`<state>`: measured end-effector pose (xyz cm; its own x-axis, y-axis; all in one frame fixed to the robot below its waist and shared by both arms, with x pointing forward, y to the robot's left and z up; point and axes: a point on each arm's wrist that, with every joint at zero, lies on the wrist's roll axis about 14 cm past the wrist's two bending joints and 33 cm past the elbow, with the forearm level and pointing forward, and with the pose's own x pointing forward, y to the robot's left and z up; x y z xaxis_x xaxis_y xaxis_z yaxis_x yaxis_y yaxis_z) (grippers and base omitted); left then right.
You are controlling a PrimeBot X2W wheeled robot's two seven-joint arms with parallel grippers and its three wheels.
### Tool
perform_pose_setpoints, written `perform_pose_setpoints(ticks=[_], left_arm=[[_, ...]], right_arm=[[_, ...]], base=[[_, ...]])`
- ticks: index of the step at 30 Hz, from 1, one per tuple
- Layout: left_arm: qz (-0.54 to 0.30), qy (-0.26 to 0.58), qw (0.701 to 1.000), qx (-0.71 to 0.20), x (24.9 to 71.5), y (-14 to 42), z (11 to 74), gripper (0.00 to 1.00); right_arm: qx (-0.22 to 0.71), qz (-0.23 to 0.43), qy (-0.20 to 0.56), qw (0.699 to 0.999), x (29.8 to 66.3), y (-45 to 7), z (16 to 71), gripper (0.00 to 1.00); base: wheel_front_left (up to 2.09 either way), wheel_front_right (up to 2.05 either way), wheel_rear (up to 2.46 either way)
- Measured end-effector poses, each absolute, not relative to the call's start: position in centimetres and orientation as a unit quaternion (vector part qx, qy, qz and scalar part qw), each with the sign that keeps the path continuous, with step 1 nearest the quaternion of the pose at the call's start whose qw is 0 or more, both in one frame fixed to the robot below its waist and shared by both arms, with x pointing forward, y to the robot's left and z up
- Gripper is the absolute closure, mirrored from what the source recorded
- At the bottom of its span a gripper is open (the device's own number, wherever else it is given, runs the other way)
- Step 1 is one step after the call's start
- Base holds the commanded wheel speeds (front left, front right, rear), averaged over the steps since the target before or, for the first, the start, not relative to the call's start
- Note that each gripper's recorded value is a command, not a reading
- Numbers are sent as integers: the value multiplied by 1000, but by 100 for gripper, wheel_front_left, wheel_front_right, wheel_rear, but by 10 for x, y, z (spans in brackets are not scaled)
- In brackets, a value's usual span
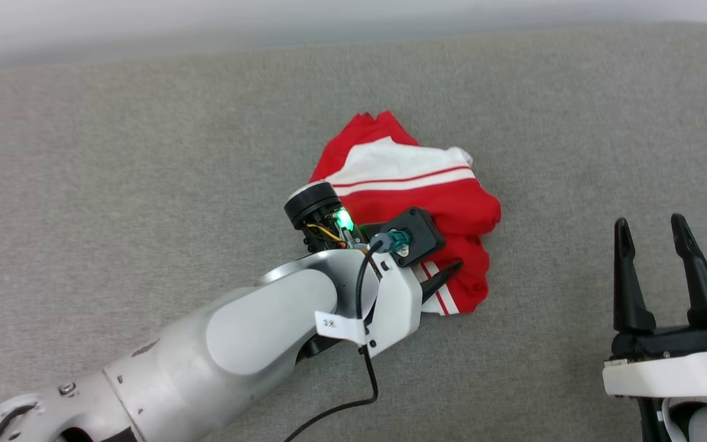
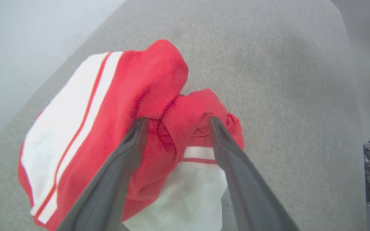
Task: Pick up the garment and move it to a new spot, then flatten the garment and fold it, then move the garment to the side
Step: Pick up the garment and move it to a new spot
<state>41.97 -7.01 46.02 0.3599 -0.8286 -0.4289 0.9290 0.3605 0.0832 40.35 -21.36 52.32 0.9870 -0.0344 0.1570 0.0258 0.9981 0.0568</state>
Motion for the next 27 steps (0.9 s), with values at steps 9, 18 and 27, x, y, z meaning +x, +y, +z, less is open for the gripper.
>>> perform_pose_setpoints(ticks=[9, 18, 27], left_arm=[[-439, 28, 893, 91, 432, -36, 524, 0], [-256, -51, 964, 56, 442, 54, 559, 0], [-88, -91, 991, 44, 421, 143, 576, 0]], right_arm=[[27, -1, -101, 995, 385, -204, 541, 0], [31, 20, -114, 993, 377, -191, 551, 0], [27, 43, -112, 992, 371, -175, 551, 0]], base=[[0, 0, 0], [0, 0, 0], [0, 0, 0]])
